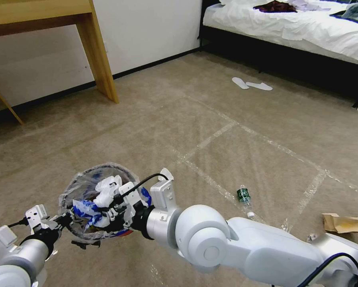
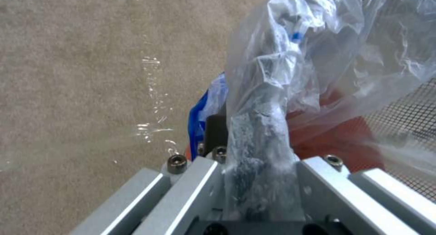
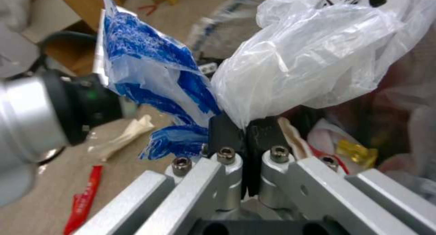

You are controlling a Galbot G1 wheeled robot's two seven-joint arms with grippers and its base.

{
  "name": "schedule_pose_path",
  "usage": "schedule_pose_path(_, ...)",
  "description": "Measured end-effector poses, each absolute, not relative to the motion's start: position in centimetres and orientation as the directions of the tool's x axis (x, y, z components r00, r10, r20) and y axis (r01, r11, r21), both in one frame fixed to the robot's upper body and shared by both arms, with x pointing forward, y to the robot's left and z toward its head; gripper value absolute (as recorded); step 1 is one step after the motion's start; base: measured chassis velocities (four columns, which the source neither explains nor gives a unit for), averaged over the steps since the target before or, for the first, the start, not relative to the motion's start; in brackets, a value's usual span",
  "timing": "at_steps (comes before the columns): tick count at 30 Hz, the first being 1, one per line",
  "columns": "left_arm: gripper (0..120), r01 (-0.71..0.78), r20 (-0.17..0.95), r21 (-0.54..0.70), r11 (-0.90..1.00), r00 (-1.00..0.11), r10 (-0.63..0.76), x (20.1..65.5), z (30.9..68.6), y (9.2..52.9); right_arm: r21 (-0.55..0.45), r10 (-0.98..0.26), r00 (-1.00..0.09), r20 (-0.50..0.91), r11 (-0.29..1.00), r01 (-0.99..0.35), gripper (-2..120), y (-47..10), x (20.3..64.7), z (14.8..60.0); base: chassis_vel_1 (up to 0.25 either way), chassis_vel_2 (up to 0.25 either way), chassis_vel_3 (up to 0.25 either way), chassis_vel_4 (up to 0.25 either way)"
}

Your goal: Pick up the trash bin and place the garbage on the floor into it.

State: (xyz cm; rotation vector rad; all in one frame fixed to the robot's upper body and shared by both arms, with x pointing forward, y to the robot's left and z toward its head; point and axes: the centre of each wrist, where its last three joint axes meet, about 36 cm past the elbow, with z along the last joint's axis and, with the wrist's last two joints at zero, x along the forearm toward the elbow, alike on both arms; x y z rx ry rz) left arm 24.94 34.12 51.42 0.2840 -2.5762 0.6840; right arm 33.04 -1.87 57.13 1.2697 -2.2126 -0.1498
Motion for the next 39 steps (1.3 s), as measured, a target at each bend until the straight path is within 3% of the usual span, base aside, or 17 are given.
schedule_pose_path(39,0,-0.307,0.484,-0.414,0.857,-0.872,-0.079,24.8,51.4,34.1,0.313,-0.741,-0.454,0.495,0.639,-0.702,0,-0.3,36.7,51.5,0.000,0.000,0.000,0.000)
